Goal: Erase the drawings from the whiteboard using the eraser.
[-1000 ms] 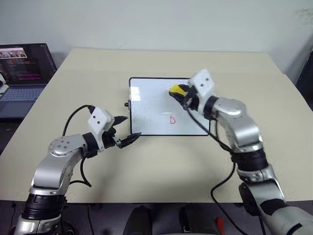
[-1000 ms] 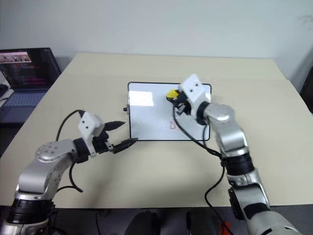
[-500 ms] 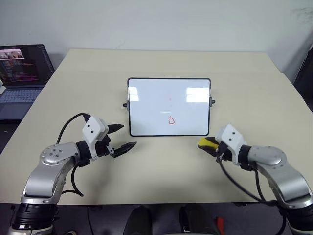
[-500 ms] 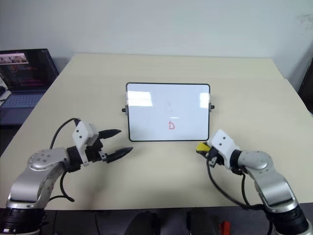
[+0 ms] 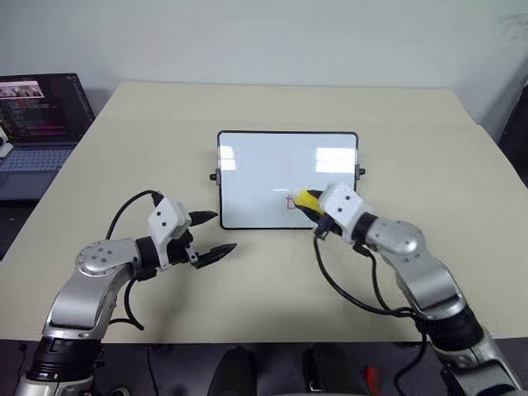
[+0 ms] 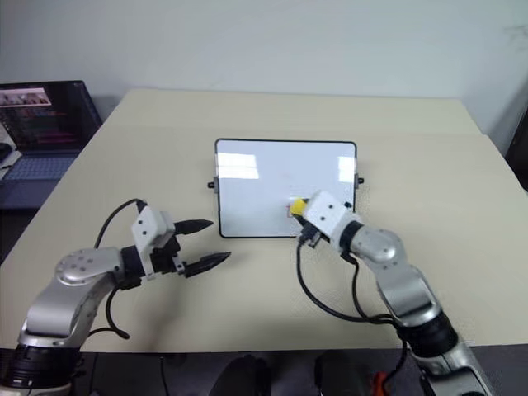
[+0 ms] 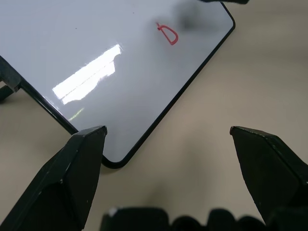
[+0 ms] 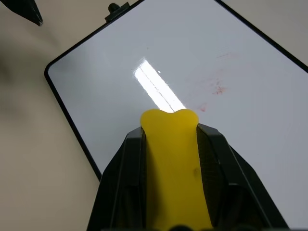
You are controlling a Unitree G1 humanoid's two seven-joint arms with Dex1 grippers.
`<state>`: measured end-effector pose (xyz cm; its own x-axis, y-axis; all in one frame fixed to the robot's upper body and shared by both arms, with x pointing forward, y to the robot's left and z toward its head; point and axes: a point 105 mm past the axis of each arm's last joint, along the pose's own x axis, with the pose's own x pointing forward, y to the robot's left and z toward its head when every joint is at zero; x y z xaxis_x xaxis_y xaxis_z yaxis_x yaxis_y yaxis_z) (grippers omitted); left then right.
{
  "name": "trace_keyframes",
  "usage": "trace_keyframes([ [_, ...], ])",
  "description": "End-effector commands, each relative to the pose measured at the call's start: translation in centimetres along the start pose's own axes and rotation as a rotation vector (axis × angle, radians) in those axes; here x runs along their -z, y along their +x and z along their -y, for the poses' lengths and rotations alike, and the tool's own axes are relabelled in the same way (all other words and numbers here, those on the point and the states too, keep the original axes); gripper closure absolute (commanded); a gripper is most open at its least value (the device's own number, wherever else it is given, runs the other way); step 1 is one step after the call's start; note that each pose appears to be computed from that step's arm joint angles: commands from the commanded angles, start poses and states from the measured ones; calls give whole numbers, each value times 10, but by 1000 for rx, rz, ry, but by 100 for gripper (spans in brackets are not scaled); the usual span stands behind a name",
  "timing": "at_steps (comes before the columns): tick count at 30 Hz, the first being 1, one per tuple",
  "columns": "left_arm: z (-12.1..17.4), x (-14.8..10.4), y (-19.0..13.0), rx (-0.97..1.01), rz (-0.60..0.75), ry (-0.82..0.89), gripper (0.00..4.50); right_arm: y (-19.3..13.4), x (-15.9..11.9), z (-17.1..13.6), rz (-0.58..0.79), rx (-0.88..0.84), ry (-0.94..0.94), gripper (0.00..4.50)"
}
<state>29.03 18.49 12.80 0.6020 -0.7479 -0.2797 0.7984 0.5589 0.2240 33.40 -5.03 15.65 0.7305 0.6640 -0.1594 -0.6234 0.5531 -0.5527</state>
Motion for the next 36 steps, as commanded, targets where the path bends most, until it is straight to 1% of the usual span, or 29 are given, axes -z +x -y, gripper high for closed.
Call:
trace_keyframes([
  [1, 1, -11, -1, 12, 20, 57, 0, 15, -9, 11, -1, 41, -61, 338],
  [6, 2, -12, 0, 15, 20, 61, 0, 26, -1, 13, -49, 49, -71, 338],
  [9, 4, -15, 1, 25, 24, 66, 0, 27, 27, -7, -174, -68, -80, 338],
  [11, 5, -16, 2, 30, 25, 64, 0, 23, 36, -23, -209, -154, -95, 338],
  [13, 6, -16, 2, 34, 22, 59, 0, 24, 35, -22, -204, -135, -121, 338],
  [17, 6, -16, 2, 37, 20, 57, 0, 32, 19, 15, -145, 64, -173, 338],
  [20, 6, -16, 2, 40, 20, 55, 0, 36, 5, 31, -97, 137, -184, 338],
  [22, 7, -16, 3, 42, 21, 53, 0, 39, 5, 27, -96, 111, -187, 338],
  [27, 8, -16, 4, 45, 24, 46, 0, 37, 25, -9, -173, -88, -183, 338],
  [30, 9, -16, 4, 47, 23, 44, 0, 35, 27, -20, -185, -152, -185, 338],
  [31, 9, -16, 4, 48, 23, 43, 0, 36, 24, -16, -173, -124, -191, 338],
  [36, 10, -15, 5, 53, 22, 39, 0, 45, 0, 25, -90, 107, -226, 338],
])
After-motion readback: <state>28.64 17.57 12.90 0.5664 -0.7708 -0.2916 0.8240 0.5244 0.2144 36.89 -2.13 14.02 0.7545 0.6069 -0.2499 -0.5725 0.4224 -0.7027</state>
